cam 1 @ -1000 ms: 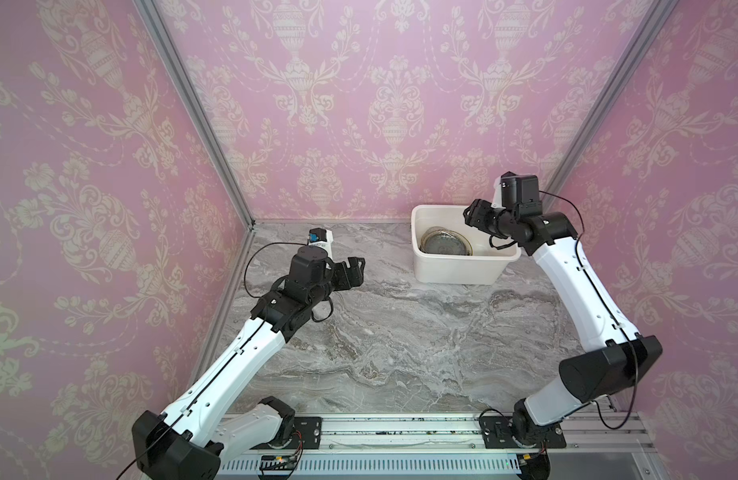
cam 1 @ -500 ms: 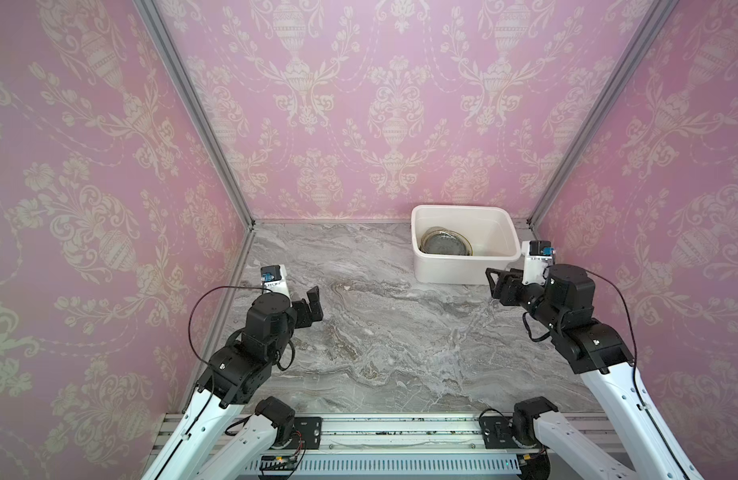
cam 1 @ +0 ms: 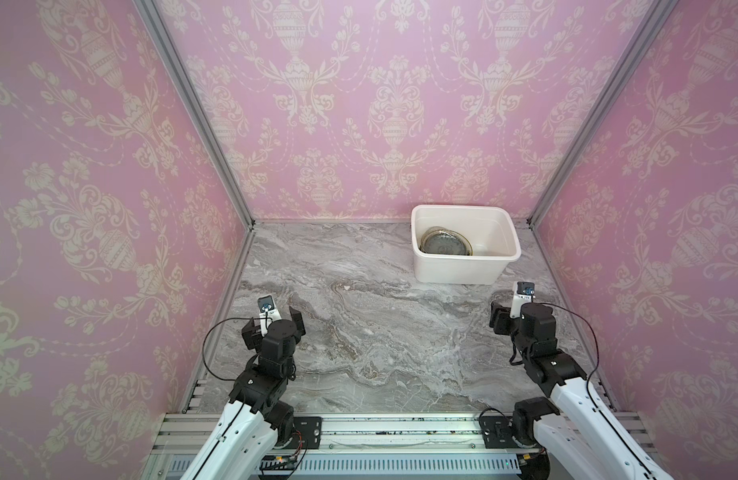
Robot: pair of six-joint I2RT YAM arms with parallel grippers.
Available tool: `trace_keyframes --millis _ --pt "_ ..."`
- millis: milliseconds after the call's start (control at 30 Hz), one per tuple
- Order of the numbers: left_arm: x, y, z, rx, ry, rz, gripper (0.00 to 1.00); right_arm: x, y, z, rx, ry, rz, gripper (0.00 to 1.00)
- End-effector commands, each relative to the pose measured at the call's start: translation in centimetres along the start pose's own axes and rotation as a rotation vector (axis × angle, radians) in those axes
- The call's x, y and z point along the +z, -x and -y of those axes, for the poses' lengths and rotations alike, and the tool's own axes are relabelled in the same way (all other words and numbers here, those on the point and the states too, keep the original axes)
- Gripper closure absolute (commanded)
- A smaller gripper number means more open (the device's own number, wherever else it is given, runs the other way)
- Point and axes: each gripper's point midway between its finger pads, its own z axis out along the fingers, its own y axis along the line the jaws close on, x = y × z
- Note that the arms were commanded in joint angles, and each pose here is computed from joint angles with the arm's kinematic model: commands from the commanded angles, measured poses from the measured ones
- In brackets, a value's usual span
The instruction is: Place the plates into the plastic bin on the countertop
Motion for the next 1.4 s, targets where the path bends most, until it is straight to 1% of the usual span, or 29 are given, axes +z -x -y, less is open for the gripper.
trace_keyframes --millis 0,67,167,267,400,467,533,567,600,633,667,700,767,800,833,867,933,1000,1067,1367 --pt "1.4 1.0 -1.2 -0.013 0.088 0.102 0.01 1.3 1.9 0.9 -0.001 -0.061 0.163 0.29" --pt "2.4 0.2 -1.4 -0.009 0.101 0.095 0.01 2.3 1.6 1.0 -0.002 -0.077 0.174 0.27" --pt "4.1 -0.6 -1.1 -0.002 0.098 0.091 0.01 4.0 1.1 1.0 -0.007 -0.102 0.153 0.25" --pt "5.9 -1.0 -0.6 -0.001 0.098 0.087 0.01 5.5 1.6 1.1 0.016 -0.112 0.193 0.24" --pt "8.3 -1.3 0.8 0.010 0.054 0.083 0.01 7.5 1.9 0.5 0.022 -0.074 0.234 0.24" --pt "9.4 -1.2 1.6 -0.003 0.016 0.090 0.01 8.2 2.1 -0.1 -0.017 -0.051 0.216 0.22" --pt "10.7 -1.6 2.6 0.004 -0.028 0.081 0.01 8.7 2.2 -0.4 -0.030 -0.019 0.230 0.22" --pt "11.3 -1.5 3.2 0.012 -0.056 0.086 0.01 9.0 2.0 -0.2 -0.017 -0.014 0.230 0.17" --pt "11.9 -1.2 3.9 0.021 -0.090 0.097 0.01 9.3 1.6 0.2 0.003 -0.023 0.232 0.03" --pt "12.4 -1.4 4.5 0.019 -0.119 0.085 0.01 9.5 1.5 0.5 0.019 -0.024 0.240 0.00" --pt "13.0 -1.7 5.3 0.026 -0.152 0.070 0.01 9.8 1.5 0.6 0.028 -0.007 0.250 0.00" --pt "13.5 -2.3 6.1 0.049 -0.184 0.060 0.01 10.1 1.1 0.3 0.022 0.018 0.222 0.00" --pt "14.1 -3.3 7.2 0.070 -0.233 0.068 0.01 10.5 0.8 0.2 0.022 0.020 0.223 0.00" --pt "14.4 -3.3 7.4 0.077 -0.231 0.082 0.01 10.7 0.5 0.4 0.030 0.015 0.230 0.00" --pt "14.6 -3.5 7.2 0.075 -0.215 0.065 0.01 10.7 0.5 0.4 0.032 0.017 0.240 0.00" --pt "14.7 -3.7 6.9 0.067 -0.198 0.034 0.01 10.8 0.3 0.5 0.030 0.012 0.219 0.00" --pt "15.2 -3.5 6.4 0.051 -0.163 0.032 0.01 10.9 0.6 0.4 0.028 0.012 0.225 0.00" --pt "15.4 -3.6 5.9 0.018 -0.169 0.028 0.01 11.2 0.4 0.4 0.021 0.002 0.197 0.00" --pt "15.4 -3.6 5.9 0.019 -0.169 0.024 0.01 11.6 0.5 0.1 -0.003 -0.013 0.183 0.00" --pt "15.4 -3.5 5.8 0.020 -0.170 0.032 0.01 11.5 0.5 0.0 -0.005 -0.010 0.187 0.00"
